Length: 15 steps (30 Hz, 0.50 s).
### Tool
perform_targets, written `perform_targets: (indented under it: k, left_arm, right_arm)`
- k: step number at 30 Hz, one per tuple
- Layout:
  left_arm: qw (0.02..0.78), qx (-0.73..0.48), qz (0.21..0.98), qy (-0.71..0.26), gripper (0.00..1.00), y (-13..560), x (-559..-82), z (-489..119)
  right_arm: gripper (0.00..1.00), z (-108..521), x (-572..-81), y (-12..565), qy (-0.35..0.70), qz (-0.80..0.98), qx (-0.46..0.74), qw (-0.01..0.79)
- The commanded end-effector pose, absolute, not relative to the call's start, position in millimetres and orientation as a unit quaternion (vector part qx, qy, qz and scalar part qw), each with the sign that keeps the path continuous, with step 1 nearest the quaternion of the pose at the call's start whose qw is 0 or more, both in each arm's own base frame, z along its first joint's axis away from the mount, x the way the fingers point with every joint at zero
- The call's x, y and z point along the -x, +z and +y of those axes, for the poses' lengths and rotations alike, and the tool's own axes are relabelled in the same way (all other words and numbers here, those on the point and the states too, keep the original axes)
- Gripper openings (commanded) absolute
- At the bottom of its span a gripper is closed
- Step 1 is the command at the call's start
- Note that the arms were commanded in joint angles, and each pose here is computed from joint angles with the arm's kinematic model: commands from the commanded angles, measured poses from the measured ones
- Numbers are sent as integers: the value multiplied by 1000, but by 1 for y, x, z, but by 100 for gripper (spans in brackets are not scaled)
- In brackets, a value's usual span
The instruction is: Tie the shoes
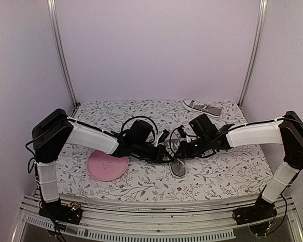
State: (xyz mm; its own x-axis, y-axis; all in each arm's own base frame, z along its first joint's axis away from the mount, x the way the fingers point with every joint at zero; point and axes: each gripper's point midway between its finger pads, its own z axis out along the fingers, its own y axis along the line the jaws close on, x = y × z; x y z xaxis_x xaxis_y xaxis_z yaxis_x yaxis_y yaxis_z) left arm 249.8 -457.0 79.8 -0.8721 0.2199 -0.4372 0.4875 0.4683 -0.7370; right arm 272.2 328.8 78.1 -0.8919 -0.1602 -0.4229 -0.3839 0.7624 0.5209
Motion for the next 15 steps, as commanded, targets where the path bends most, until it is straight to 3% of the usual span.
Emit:
perform_targets:
  k: [1,7,15]
  left_arm:
    - [106,-224,858,-451,0,54,-242,-458]
    - [96,-223,870,-429,6,39,-239,-453]
    - [135,-213,882,-398,40,48,-249,-432]
  right_arm:
    - [2,320,-288,78,295,927,123,197]
    - [2,318,-289,74,296,927,121,198]
    - [2,319,-283,67,306,925,124,188]
